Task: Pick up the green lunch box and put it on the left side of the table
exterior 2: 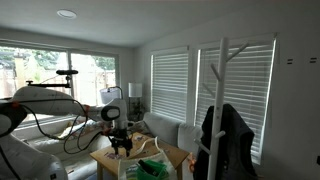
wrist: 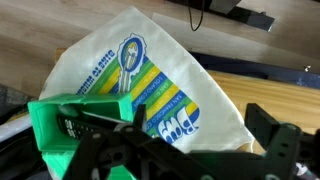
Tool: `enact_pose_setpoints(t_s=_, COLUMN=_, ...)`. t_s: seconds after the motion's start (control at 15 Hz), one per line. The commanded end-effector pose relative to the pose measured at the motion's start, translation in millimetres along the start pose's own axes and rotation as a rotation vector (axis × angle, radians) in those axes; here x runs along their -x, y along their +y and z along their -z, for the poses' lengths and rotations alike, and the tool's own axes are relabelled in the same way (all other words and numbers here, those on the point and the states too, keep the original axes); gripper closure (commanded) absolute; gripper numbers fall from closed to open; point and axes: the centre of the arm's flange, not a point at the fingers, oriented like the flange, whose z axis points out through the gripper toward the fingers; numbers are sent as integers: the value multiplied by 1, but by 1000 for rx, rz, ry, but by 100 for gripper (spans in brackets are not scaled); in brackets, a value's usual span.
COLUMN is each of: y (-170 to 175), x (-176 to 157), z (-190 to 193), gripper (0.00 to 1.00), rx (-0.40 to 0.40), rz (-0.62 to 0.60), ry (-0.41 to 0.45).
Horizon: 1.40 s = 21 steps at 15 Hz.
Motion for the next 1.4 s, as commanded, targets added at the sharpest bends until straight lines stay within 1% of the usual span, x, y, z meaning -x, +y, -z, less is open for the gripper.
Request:
enact_pose_setpoints(t_s=0.0, y=30, x=28, z=-13, gripper=0, rx=-146, rz=-40, ry=35)
enact_pose_setpoints(t_s=0.07, y=20, x=12, z=-12, gripper=0, rx=-78, rz=-24, ry=1)
enact_pose_setpoints(t_s=0.2, y=31, x=19, z=-15, gripper=0, rx=-120, rz=-44, ry=11)
enact_pose_setpoints(t_s=0.33, y=31, x=20, z=-15, gripper=0, rx=-128, rz=-47, ry=16)
enact_pose_setpoints(t_s=0.4, y=37, x=13, z=-18, gripper=0, rx=-85, rz=-79, ry=25)
enact_pose_setpoints(t_s=0.47, y=52, x=10, z=-21, gripper=0, rx=-54, rz=-142, ry=23)
enact_pose_setpoints(t_s=0.53, y=76, x=9, z=-24, gripper=0, rx=-44, rz=-172, ry=32)
enact_pose_setpoints(t_s=0.6, y=96, x=11, z=-25, gripper=0, rx=-8, rz=-197, ry=40)
enact_pose_setpoints(t_s=0.73, y=135, x=13, z=-28, gripper=0, rx=29, rz=-227, ry=41)
enact_pose_setpoints(t_s=0.8, y=152, x=16, z=-28, gripper=0, rx=33, rz=-235, ry=36)
enact_pose_setpoints(t_s=0.87, y=170, x=18, z=-30, gripper=0, rx=19, rz=-228, ry=29)
enact_pose_setpoints(t_s=1.0, y=198, x=22, z=-33, gripper=0, rx=-32, rz=-212, ry=19)
enact_pose_setpoints(t_s=1.07, y=209, x=19, z=-35, gripper=0, rx=-62, rz=-223, ry=20)
enact_pose_setpoints(t_s=1.13, y=212, x=17, z=-36, gripper=0, rx=-85, rz=-244, ry=15)
enact_pose_setpoints(t_s=1.2, y=190, x=32, z=-38, gripper=0, rx=-37, rz=-243, ry=33)
enact_pose_setpoints(t_s=1.33, y=202, x=27, z=-41, gripper=0, rx=-55, rz=-252, ry=26)
